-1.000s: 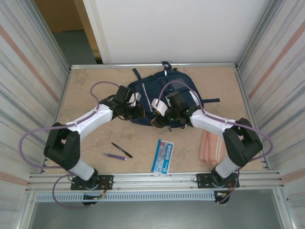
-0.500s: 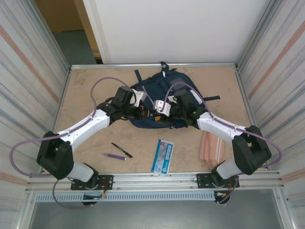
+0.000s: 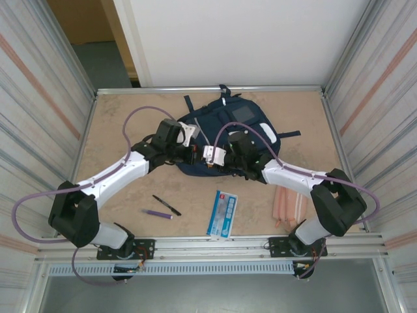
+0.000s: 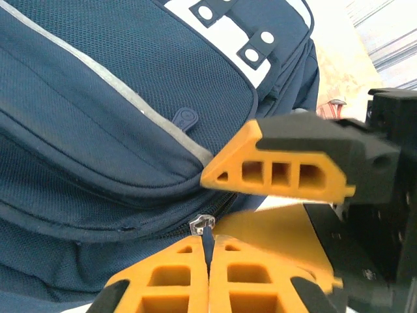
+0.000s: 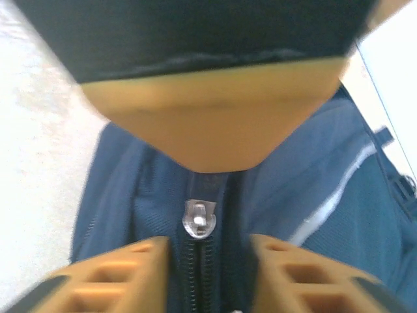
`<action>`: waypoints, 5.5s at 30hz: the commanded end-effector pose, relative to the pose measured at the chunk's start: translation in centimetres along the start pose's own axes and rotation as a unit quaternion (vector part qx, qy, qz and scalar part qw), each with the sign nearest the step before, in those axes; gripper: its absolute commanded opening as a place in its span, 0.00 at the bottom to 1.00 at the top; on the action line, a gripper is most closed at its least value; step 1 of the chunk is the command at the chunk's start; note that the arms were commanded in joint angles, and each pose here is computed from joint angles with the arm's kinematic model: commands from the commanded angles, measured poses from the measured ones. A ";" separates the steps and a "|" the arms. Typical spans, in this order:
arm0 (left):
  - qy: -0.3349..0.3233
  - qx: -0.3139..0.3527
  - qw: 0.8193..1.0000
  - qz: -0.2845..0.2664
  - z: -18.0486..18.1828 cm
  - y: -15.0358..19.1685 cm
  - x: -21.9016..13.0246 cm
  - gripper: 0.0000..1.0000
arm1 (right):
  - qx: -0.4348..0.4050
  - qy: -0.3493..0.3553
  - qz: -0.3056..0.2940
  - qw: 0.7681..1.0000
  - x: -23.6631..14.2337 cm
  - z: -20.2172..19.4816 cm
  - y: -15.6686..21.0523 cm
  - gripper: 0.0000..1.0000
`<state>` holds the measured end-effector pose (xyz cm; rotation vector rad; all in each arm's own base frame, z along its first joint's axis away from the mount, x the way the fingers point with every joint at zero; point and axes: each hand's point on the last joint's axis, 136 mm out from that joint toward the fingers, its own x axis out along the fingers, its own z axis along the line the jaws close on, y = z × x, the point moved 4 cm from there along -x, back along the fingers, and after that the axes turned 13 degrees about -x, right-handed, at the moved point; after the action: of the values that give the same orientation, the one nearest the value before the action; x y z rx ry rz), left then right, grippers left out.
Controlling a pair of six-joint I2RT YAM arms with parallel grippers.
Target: Pack the student bag
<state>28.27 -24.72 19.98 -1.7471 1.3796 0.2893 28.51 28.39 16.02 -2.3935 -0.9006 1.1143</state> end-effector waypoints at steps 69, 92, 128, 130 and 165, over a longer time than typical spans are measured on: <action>-0.062 -0.127 0.984 -0.109 2.8 1.0 -3.7 0.00 | -0.081 -0.044 -0.081 0.992 0.8 -2.0 -2.7 0.06; 0.044 -0.039 0.994 -0.087 4.5 -3.6 1.9 0.00 | -0.032 0.031 0.057 0.997 -6.6 -2.9 6.3 0.10; 0.082 0.063 0.990 -0.092 -6.4 -1.8 -0.6 0.00 | 0.009 -0.042 0.098 0.994 -4.6 1.4 5.1 0.30; 0.060 0.062 0.991 -0.098 -5.0 -1.7 -0.8 0.00 | -0.004 -0.046 0.080 0.996 -5.0 1.4 4.3 0.12; 0.025 -0.204 0.979 -0.002 1.0 2.6 -0.8 0.48 | -0.197 -0.077 -0.074 0.974 -3.6 -0.8 0.1 0.00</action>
<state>26.67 -22.47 18.56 -2.0211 1.3016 0.4391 28.00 24.50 17.22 -2.5635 -1.3014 1.2450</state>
